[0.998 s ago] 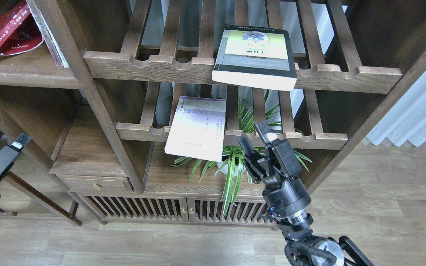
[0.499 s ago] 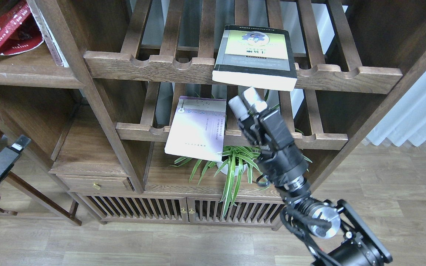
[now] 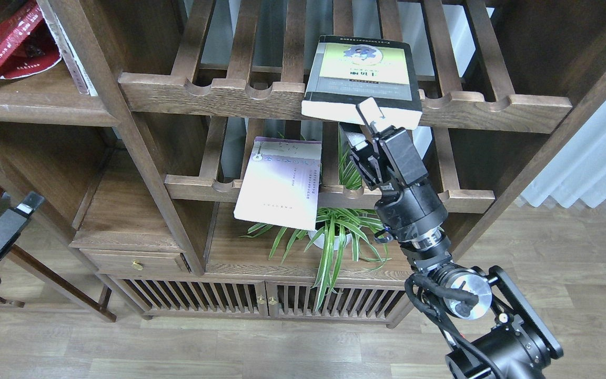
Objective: Organize books on shelf
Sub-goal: 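Raise the right gripper to the green-and-white book on the upper shelf, then grasp the green-and-white book and pull it off the shelf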
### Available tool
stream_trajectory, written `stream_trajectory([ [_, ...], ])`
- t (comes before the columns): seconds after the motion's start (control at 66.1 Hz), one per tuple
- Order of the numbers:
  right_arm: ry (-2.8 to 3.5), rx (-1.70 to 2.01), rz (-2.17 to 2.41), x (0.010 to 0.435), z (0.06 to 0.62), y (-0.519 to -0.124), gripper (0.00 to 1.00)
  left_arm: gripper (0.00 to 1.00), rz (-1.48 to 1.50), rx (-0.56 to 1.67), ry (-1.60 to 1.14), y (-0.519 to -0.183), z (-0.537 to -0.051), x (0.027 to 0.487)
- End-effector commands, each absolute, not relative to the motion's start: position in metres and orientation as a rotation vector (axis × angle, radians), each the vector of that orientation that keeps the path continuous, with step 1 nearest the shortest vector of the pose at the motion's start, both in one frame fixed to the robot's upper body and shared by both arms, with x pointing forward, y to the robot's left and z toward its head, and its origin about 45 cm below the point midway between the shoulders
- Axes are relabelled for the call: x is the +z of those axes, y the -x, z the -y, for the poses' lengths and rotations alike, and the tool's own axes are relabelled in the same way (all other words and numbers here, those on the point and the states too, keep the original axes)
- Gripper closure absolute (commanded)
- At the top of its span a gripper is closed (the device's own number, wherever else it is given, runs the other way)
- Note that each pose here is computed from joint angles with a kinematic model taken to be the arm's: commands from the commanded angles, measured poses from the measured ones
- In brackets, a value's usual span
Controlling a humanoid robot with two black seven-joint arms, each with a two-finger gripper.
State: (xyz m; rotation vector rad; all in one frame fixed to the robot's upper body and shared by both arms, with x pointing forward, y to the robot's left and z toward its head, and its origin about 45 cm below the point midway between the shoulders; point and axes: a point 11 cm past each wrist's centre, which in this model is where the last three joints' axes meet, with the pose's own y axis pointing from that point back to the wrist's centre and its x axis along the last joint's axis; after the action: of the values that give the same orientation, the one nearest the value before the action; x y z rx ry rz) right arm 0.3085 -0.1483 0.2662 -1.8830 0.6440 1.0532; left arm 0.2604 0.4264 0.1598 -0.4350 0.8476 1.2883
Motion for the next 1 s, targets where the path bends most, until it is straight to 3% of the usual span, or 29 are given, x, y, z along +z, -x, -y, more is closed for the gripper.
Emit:
stream_trajectory([
  [0.0, 1.883, 1.052, -0.662, 0.2687, 0.1496, -0.3137, 0.01, 0.0, -0.847, 1.288, 0.436, -0.2608, -0.4262, 0.1601],
  [0.424, 1.871, 1.062, -0.705, 0.2636, 0.1547, -0.3185, 0.04, 0.0, -0.848, 1.289, 0.438, -0.2604, -0.4265, 0.1598],
  [0.983, 1.859, 1.064, -0.713, 0.2619, 0.1578, -0.3182, 0.34, 0.0, -0.85, 1.287, 0.442, -0.2605, -0.425, 0.1594],
])
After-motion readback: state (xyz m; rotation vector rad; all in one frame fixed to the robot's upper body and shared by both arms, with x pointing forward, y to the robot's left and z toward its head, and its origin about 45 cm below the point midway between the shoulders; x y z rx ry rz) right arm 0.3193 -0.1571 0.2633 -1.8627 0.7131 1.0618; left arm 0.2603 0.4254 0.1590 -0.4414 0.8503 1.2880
